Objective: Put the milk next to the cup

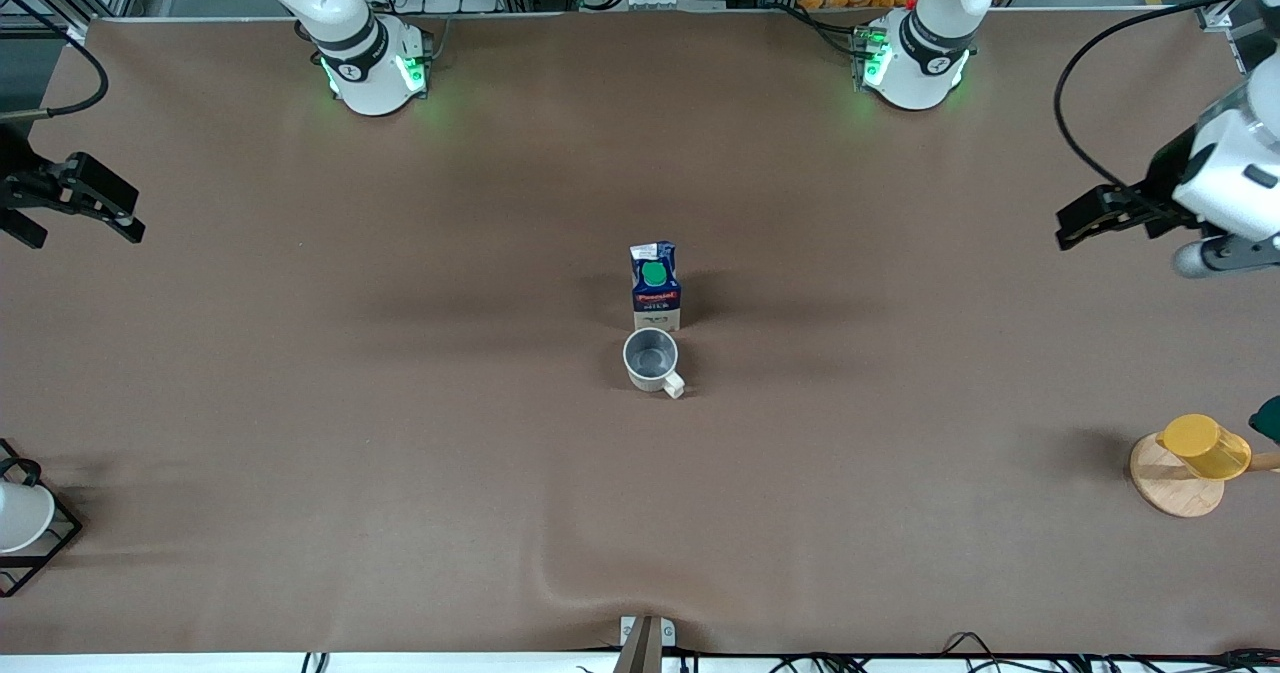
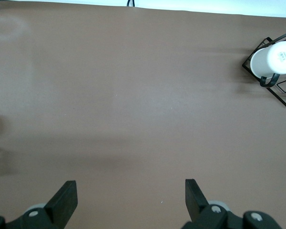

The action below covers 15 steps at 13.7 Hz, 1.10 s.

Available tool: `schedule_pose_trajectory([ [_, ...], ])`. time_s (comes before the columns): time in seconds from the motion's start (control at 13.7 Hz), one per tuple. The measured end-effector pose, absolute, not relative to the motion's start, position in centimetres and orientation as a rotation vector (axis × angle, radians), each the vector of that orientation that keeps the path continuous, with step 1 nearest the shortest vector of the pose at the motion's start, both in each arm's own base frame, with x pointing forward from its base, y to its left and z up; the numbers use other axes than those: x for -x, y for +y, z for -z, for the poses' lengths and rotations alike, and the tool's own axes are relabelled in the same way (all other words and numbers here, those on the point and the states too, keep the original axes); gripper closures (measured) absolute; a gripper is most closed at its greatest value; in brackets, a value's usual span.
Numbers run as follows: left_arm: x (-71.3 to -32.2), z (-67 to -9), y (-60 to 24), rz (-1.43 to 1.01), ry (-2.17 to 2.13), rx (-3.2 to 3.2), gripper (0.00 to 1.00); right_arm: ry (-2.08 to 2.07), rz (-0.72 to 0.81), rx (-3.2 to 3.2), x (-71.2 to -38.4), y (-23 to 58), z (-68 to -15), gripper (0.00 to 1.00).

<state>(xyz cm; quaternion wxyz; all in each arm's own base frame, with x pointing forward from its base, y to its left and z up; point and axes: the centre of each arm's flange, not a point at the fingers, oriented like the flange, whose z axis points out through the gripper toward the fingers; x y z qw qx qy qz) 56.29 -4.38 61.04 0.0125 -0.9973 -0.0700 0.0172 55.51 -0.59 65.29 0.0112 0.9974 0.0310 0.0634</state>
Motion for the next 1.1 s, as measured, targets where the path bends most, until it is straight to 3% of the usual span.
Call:
schedule_pose_trajectory([
  [1.1,-54.0,-63.4,-4.3,-0.076,-0.146,3.107,0.0,0.085,-0.197,-3.111,-55.5,-1.0,-65.3,0.0],
])
